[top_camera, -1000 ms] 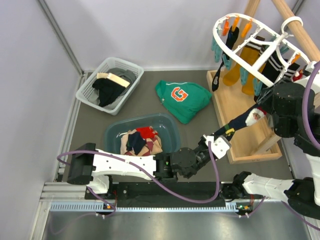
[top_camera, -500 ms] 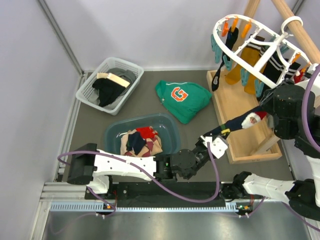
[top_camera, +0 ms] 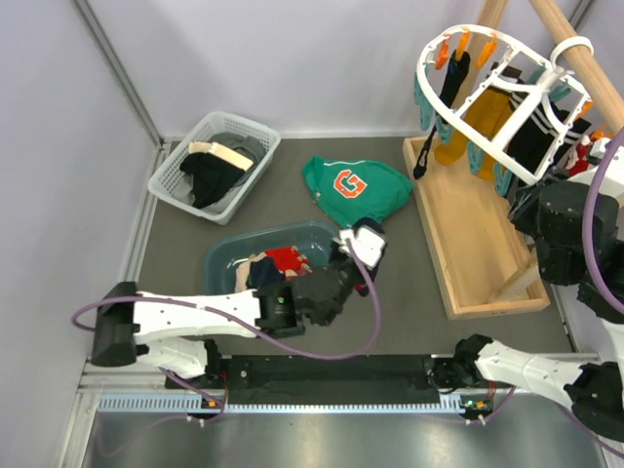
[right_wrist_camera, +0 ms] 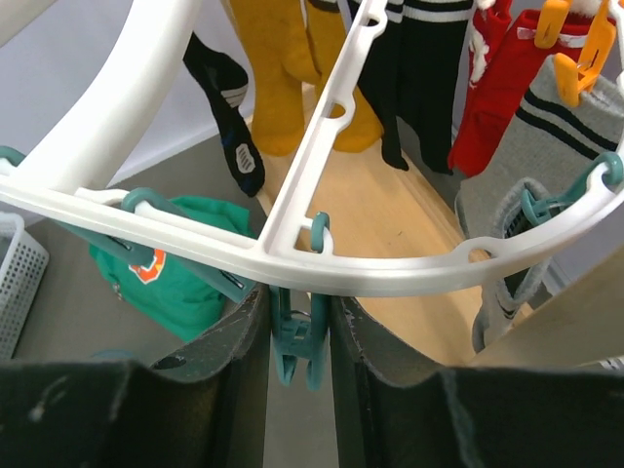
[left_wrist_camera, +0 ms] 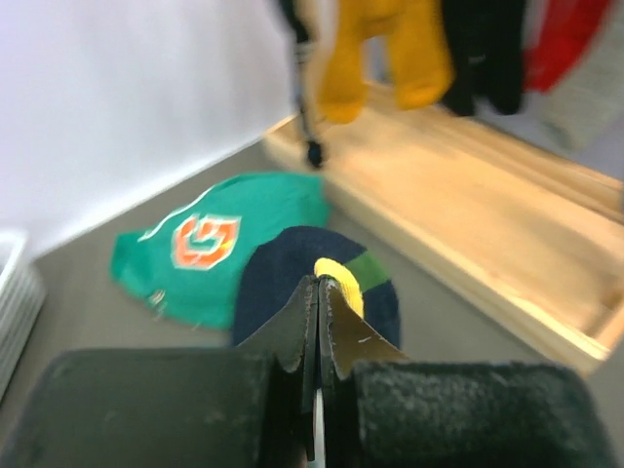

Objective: Remove the socks clipped to the hanger

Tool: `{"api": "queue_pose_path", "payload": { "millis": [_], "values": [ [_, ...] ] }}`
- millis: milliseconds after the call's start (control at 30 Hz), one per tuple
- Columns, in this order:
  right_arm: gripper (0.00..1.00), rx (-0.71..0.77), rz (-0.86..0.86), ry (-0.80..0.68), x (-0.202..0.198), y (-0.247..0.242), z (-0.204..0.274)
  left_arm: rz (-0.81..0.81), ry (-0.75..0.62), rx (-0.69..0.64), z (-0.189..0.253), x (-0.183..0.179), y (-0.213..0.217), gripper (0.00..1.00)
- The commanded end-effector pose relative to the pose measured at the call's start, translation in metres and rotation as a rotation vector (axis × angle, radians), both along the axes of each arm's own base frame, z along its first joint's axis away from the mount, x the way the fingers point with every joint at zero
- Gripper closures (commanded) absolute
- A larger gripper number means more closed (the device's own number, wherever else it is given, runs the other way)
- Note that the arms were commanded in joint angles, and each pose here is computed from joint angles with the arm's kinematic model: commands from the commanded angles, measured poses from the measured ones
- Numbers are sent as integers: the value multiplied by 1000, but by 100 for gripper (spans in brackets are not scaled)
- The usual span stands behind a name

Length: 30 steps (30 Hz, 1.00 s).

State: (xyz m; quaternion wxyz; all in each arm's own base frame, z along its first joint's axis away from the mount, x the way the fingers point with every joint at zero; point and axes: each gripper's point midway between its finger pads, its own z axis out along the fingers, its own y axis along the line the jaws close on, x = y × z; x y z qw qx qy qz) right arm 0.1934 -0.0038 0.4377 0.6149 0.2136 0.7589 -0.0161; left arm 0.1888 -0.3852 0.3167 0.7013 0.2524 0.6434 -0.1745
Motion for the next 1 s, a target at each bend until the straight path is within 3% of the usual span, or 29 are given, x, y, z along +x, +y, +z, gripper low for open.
{"api": "queue_pose_path", "payload": {
  "millis": [0,67,200,300,433,633,833,967],
  "values": [
    [89,-20,68,-4,-7,1,-2,157,154,-28,-21,21,61,100],
    [86,-32,79,-4,-8,1,-3,235,211,-47,-31,34,92,100],
    [69,-20,133,-28,-11,5,1,403,368,-69,-72,47,154,100],
    [60,-31,169,-21,-12,8,-1,462,445,-110,-90,47,178,100],
    [45,-35,216,-32,-18,9,-2,548,545,-71,-133,39,205,100],
    [1,-39,305,-29,-29,13,-2,669,740,-119,-208,24,226,100],
    [1,-15,412,-60,-43,20,3,767,833,-201,-237,12,236,100],
    [1,4,599,-102,-53,47,9,734,777,-226,-192,21,232,82]
  ]
}}
